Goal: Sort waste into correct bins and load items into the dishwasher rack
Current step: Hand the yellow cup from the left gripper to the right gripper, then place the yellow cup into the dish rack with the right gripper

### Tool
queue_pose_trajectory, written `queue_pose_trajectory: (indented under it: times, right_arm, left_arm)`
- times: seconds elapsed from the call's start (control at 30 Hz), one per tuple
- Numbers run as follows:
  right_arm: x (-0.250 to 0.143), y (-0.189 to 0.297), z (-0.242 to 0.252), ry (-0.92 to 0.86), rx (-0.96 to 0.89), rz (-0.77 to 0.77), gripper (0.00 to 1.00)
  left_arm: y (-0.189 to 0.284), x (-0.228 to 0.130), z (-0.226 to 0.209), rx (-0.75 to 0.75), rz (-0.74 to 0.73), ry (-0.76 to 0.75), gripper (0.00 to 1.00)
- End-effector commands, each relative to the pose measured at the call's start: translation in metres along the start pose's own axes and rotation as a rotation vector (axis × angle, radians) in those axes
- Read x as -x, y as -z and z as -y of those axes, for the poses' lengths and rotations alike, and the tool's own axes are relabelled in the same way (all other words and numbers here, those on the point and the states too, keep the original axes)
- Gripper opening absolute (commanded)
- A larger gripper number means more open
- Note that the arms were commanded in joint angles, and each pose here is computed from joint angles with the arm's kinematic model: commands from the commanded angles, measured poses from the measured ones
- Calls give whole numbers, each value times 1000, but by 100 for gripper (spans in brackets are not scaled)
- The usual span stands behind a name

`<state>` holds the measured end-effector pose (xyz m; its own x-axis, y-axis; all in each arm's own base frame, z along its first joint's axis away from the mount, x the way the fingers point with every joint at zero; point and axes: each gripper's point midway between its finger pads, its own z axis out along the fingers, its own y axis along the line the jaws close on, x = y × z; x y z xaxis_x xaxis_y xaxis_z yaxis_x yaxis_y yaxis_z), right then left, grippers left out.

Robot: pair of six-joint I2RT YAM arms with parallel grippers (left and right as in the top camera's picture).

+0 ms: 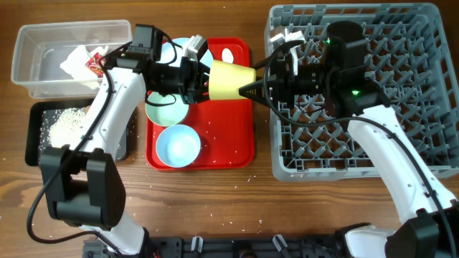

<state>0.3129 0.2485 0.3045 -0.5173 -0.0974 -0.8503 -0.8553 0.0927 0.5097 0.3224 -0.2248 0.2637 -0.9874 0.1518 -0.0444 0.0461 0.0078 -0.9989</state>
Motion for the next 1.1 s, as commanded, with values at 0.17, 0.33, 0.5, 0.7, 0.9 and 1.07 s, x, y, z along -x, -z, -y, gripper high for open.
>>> queue_pose_trajectory:
  times: [0.17,0.33,0.5,0.7,0.9,1.07]
  right_arm:
    - [5,46,43,-158,-171,72,48]
    - [-19,101,97,-394,-567,100,48]
    - [-36,149,76,-497,-966,19,48]
    - [-91,168,45,-641,-1259,-215,48]
    - [-158,190,28,-827,-1476,-511,48]
    - [-178,186,47,-860,-1483,-579,48]
  left_arm:
    - [-1,2,-4,80,16,-45,57]
    - [9,15,-49,349,86,-44,63]
    - [51,29,-111,784,193,-30,63]
    - [90,34,-139,1058,255,-17,68]
    - [102,34,-145,1132,270,-14,69]
    - [103,35,-145,1137,272,-14,69]
